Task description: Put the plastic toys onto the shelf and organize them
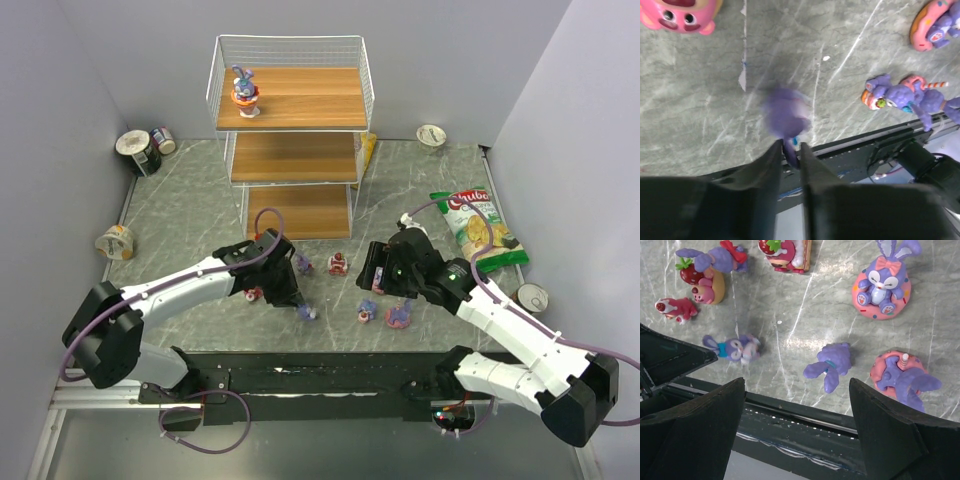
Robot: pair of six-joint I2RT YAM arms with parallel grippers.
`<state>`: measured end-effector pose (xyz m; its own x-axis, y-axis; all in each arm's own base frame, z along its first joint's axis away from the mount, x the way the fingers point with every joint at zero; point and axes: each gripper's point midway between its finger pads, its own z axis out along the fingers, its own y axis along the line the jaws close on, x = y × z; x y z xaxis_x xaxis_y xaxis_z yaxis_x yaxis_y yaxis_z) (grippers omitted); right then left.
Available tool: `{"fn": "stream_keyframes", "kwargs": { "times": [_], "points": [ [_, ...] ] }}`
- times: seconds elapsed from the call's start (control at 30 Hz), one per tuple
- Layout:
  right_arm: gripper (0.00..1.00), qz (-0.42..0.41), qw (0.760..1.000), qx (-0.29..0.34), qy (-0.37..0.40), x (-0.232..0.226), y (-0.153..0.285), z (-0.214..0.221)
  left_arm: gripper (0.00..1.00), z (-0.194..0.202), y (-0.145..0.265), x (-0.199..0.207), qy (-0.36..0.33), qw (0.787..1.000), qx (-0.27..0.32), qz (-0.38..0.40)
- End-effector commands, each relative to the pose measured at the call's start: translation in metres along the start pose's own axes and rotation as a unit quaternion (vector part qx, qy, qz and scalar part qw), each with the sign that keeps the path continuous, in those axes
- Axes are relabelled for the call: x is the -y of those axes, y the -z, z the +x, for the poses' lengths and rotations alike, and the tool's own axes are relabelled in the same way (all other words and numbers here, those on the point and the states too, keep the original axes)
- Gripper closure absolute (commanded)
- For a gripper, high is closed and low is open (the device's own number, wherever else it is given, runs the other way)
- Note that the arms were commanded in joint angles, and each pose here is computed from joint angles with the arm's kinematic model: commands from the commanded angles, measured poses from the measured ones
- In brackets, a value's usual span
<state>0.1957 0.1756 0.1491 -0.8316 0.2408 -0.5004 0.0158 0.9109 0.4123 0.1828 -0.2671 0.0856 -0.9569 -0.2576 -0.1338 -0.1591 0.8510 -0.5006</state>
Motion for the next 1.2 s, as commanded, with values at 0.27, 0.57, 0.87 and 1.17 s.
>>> {"fn": "stream_keyframes", "kwargs": {
  "times": [0.27, 0.57, 0.87, 1.17],
  "points": [
    [0.10, -0.195, 0.970, 0.066, 0.127, -0.072, 0.043, -0.032, 0.99, -0.033, 0.056, 0.027, -0.136, 0.989, 0.058, -0.012],
    [0.03, -0.314, 0.871, 0.139, 0.351, -0.152, 0.101, -0.037, 0.99, -0.067, 0.152, 0.081, -0.285, 0.945, 0.153, 0.043],
    [0.02, -0.297, 0.819, 0.196, 0.451, -0.192, 0.113, -0.078, 0.99, -0.068, 0.215, 0.117, -0.369, 0.906, 0.182, 0.101],
    [0.07, -0.308, 0.783, 0.184, 0.508, -0.210, 0.105, -0.078, 0.99, -0.054, 0.241, 0.128, -0.385, 0.892, 0.181, 0.151]
  ]
}}
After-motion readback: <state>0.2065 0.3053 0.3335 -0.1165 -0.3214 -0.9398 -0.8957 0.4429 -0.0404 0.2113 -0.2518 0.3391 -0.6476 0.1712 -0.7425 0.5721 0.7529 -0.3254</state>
